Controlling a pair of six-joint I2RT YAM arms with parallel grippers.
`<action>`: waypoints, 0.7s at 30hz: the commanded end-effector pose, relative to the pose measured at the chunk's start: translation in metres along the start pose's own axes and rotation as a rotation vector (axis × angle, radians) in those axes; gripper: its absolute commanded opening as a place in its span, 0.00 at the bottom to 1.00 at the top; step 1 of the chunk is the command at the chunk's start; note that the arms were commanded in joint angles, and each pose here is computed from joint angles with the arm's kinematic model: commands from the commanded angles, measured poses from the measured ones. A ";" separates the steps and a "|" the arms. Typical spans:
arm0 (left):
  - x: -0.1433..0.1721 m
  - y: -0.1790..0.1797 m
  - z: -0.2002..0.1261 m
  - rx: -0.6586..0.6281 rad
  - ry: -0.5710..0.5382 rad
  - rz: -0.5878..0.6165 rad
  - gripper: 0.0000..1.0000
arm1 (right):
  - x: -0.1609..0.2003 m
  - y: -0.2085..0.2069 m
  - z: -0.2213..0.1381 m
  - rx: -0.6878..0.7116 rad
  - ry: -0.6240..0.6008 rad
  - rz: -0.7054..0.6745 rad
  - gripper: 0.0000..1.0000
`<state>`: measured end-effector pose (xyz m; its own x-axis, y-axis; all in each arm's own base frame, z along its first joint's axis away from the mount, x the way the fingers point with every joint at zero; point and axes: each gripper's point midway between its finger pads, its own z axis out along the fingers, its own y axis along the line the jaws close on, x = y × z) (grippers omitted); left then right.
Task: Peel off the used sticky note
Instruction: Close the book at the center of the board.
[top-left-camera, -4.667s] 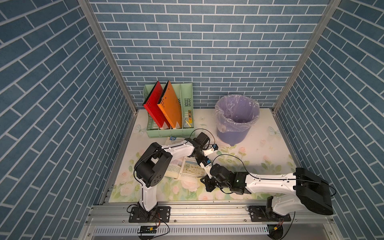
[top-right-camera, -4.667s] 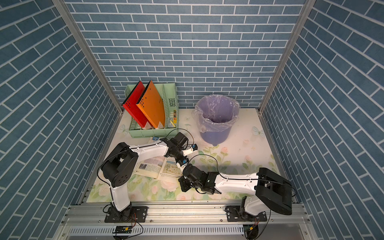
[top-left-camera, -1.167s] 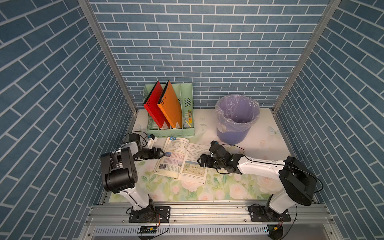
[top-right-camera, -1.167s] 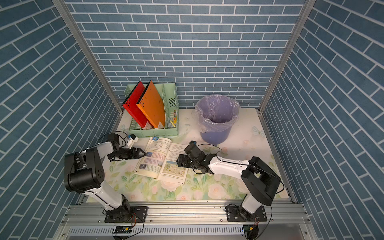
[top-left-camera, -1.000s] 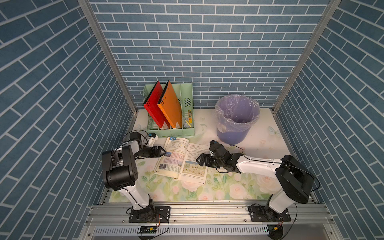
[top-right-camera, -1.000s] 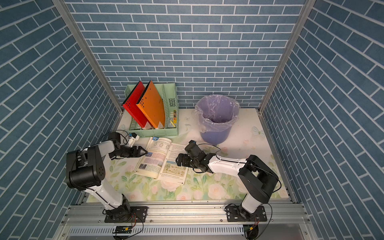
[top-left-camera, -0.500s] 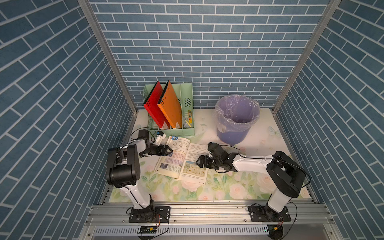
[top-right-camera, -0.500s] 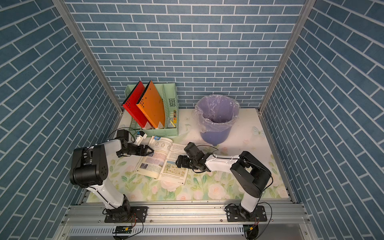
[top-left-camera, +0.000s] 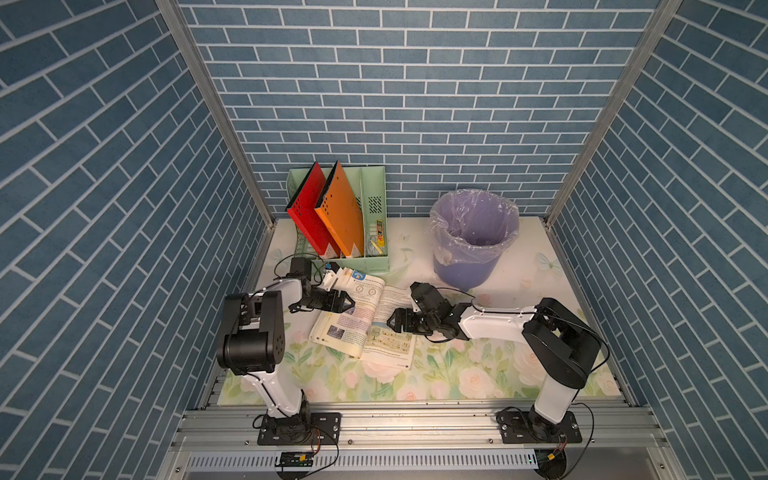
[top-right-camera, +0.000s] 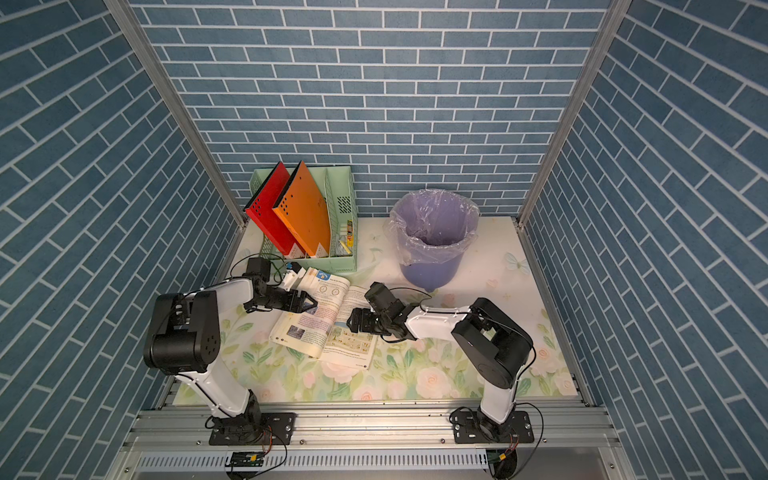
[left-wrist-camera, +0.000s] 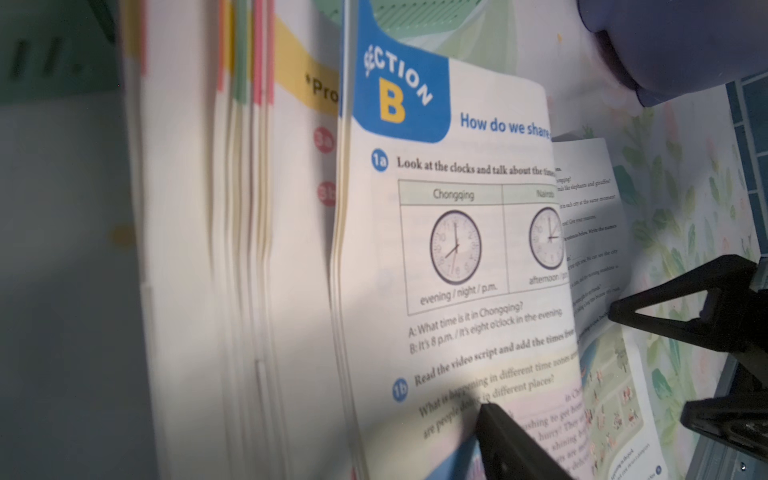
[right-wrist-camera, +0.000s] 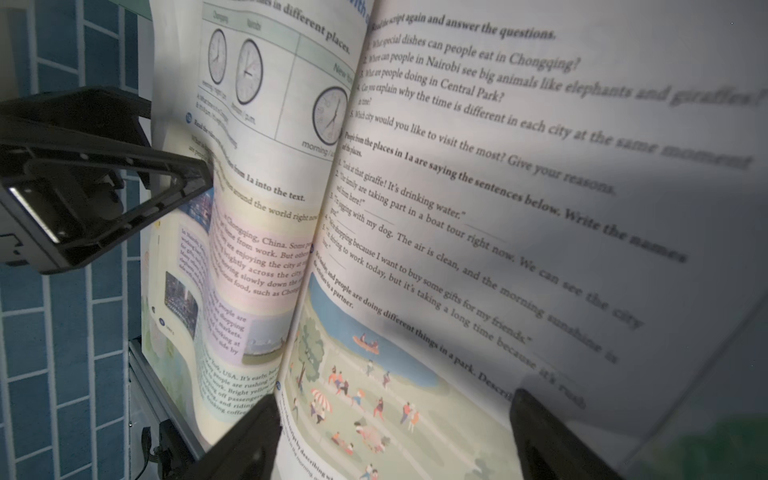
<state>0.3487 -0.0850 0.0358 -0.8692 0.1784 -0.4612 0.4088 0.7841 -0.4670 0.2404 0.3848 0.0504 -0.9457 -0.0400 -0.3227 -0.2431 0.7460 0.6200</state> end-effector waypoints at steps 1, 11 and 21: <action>0.031 -0.031 0.007 0.117 0.098 -0.045 0.81 | 0.015 -0.010 0.017 0.005 0.076 -0.013 0.87; 0.029 -0.086 -0.008 0.358 0.098 0.020 0.80 | 0.011 0.006 0.016 -0.074 0.066 -0.018 0.86; 0.018 -0.126 -0.014 0.480 0.098 0.112 0.78 | 0.016 -0.001 -0.001 -0.119 0.036 0.016 0.86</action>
<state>0.2851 -0.1571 0.0767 -0.8490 0.2978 -0.4364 0.5283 0.4800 -0.7003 0.2341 0.3926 0.0539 -0.9400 -0.0582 -0.3361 -0.2899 0.6556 0.6973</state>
